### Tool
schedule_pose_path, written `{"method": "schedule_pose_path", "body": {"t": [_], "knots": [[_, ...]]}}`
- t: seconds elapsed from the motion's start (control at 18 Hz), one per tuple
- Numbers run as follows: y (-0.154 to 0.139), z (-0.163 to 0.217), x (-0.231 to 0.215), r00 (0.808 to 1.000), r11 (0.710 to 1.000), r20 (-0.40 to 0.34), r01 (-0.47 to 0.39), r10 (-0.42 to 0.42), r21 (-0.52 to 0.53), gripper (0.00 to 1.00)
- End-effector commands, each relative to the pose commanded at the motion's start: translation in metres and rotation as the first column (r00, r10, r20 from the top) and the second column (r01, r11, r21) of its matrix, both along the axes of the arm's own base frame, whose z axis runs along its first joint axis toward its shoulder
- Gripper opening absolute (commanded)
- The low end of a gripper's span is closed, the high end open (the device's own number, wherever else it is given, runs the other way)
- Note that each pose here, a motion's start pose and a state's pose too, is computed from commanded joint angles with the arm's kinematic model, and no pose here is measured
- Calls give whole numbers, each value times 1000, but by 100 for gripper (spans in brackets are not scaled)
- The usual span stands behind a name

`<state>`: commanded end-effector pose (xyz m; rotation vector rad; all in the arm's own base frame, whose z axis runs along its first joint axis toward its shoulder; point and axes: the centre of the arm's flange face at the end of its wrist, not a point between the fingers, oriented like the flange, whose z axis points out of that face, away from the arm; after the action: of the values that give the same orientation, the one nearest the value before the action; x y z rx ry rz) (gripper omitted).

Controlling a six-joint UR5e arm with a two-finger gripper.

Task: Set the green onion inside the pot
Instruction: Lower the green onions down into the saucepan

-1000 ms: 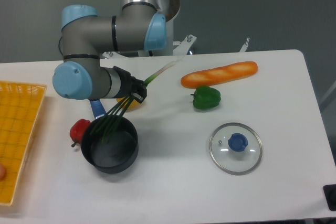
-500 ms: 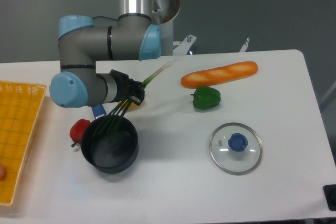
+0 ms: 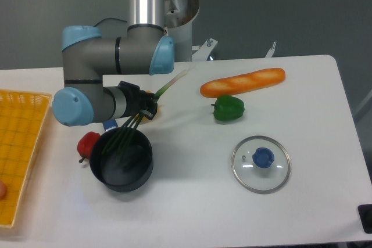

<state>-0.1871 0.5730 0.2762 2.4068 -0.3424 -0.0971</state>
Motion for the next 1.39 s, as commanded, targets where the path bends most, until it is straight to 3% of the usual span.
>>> {"method": "schedule_pose_path", "body": {"t": [1.06,1.39], "knots": [[19,-23,4,999,1000,-39,-3,2,-30,0],[22,-33,7,997,998,-37,-61,61,-15,0]]}}
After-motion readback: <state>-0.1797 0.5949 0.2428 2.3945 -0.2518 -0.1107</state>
